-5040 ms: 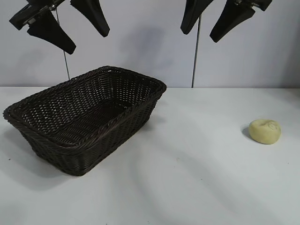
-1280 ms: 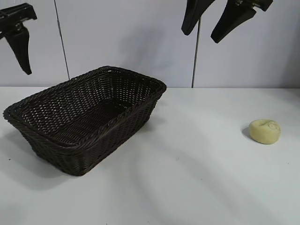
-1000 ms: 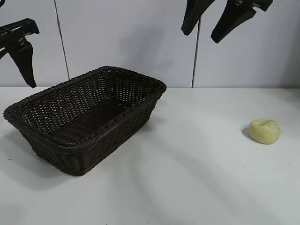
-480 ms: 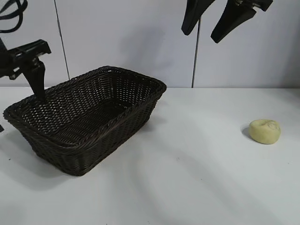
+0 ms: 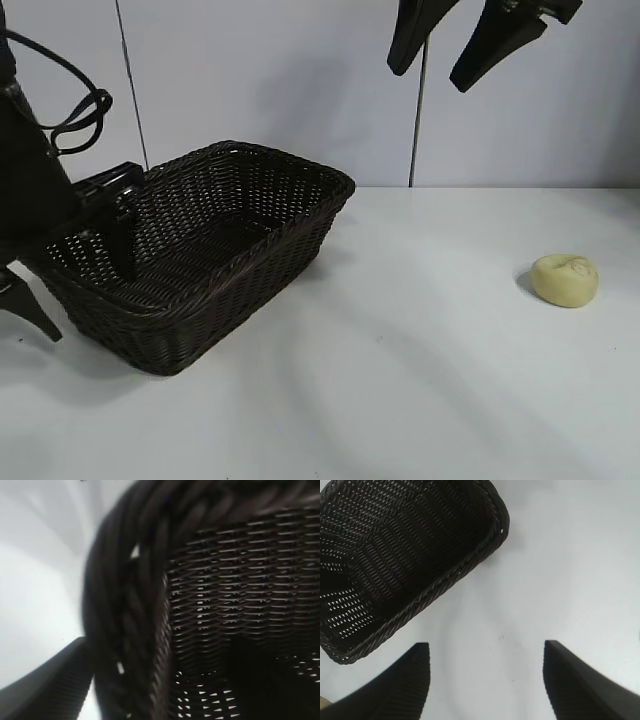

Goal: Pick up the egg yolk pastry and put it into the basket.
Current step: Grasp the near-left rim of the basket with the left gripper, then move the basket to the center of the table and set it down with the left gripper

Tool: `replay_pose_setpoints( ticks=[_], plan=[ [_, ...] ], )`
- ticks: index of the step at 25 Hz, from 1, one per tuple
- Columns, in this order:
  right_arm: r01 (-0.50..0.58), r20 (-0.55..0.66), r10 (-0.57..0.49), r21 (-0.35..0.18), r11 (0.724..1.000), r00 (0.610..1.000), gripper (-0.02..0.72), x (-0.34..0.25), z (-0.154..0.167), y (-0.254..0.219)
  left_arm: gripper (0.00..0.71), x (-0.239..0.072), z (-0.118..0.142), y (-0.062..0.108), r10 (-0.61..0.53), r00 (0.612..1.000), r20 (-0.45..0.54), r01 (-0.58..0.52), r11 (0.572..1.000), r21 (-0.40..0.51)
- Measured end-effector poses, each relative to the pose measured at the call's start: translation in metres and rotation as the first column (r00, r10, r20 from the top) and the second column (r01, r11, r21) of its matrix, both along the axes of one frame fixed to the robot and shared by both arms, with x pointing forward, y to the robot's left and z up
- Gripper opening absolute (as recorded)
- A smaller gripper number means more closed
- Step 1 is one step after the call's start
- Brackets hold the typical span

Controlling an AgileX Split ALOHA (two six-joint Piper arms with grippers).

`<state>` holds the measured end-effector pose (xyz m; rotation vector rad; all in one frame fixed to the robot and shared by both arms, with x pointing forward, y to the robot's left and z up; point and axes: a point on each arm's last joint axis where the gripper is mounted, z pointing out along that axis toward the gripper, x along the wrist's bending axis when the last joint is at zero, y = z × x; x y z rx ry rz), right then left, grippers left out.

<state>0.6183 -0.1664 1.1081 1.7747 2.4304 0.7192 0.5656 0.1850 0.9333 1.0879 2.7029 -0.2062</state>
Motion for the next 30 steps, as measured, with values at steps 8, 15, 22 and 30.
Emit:
replay_pose_setpoints(
  ticks=[8, 15, 22, 30],
  plan=[
    [0.0, 0.0, 0.0, 0.0, 1.0, 1.0, 0.474, 0.0, 0.0, 0.0, 0.141, -0.001, 0.0, 0.0, -0.003, 1.0, -0.016, 0.003, 1.0, 0.002],
    [0.0, 0.0, 0.0, 0.0, 1.0, 1.0, 0.474, 0.0, 0.0, 0.0, 0.106, 0.0, 0.0, 0.0, -0.006, 1.0, 0.003, 0.006, 1.0, -0.004],
    [0.0, 0.0, 0.0, 0.0, 1.0, 1.0, 0.474, 0.0, 0.0, 0.0, 0.1, 0.0, 0.023, 0.003, -0.097, 0.993, 0.067, 0.098, 0.995, -0.007],
    [0.0, 0.001, 0.0, -0.005, 1.0, 1.0, 0.474, 0.0, 0.0, 0.0, 0.1, 0.005, 0.036, 0.026, -0.251, 0.964, 0.092, 0.258, 0.963, -0.08]
  ],
)
